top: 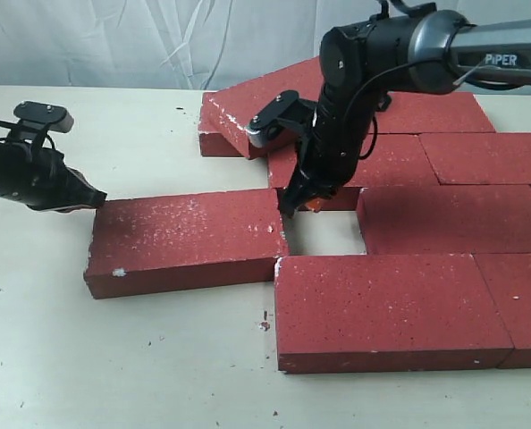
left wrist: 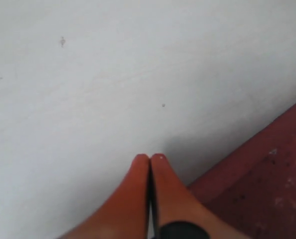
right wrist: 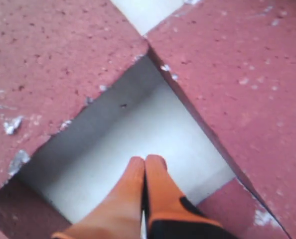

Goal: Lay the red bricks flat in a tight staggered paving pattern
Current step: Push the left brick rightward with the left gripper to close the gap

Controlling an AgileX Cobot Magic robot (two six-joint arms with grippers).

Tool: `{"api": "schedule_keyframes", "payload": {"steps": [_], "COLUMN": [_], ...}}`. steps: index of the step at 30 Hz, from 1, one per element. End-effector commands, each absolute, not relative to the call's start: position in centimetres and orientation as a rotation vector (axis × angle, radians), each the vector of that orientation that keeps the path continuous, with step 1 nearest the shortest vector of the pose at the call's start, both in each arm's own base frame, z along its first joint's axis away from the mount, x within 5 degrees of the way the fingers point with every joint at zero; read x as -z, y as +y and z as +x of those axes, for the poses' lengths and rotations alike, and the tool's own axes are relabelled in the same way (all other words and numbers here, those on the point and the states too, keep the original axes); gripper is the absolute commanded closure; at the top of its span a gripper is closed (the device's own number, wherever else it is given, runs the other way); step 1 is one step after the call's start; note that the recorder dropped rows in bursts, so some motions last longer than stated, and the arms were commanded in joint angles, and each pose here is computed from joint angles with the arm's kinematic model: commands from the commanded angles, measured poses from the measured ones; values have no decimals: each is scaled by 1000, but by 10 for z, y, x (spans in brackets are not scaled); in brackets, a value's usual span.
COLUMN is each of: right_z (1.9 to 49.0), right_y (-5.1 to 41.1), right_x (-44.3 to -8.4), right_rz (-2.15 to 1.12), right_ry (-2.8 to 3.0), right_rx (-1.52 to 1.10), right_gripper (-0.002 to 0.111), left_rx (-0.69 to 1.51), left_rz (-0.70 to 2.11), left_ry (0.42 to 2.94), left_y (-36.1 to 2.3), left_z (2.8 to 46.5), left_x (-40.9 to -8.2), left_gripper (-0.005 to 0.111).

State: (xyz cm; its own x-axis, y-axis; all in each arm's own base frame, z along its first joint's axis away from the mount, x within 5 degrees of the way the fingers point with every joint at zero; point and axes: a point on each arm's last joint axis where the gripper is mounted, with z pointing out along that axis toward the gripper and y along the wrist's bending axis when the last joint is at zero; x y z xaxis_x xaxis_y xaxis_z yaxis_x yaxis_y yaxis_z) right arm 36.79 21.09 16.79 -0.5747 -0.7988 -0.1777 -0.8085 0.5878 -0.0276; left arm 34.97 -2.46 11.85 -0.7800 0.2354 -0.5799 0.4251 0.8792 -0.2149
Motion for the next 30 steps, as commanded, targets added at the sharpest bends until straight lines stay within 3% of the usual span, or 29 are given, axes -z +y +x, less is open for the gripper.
{"api": "schedule_keyframes", "payload": {"steps": [1,8,21,30], "right_z": [371,370,388,390], "right_y": [189,160,99,98], "right_x": [-188,-194,-202,-204], "right_rz": [-1277,-1165,-859,-792], "right_ry": [2668,2712,2663,2662], "right_rx": [-74,-80,-66,-125], "right_gripper": [109,109,109,109], "left_rx": [411,439,494,412], "left_rz": [395,492,572,599], "left_ry": [2552,2718,2748,2690], "left_y": [-2,5,-16,-39], "left_z": [344,322,328,342], "left_x": [-132,-143,-122,-116], "left_gripper": [107,107,107,107]}}
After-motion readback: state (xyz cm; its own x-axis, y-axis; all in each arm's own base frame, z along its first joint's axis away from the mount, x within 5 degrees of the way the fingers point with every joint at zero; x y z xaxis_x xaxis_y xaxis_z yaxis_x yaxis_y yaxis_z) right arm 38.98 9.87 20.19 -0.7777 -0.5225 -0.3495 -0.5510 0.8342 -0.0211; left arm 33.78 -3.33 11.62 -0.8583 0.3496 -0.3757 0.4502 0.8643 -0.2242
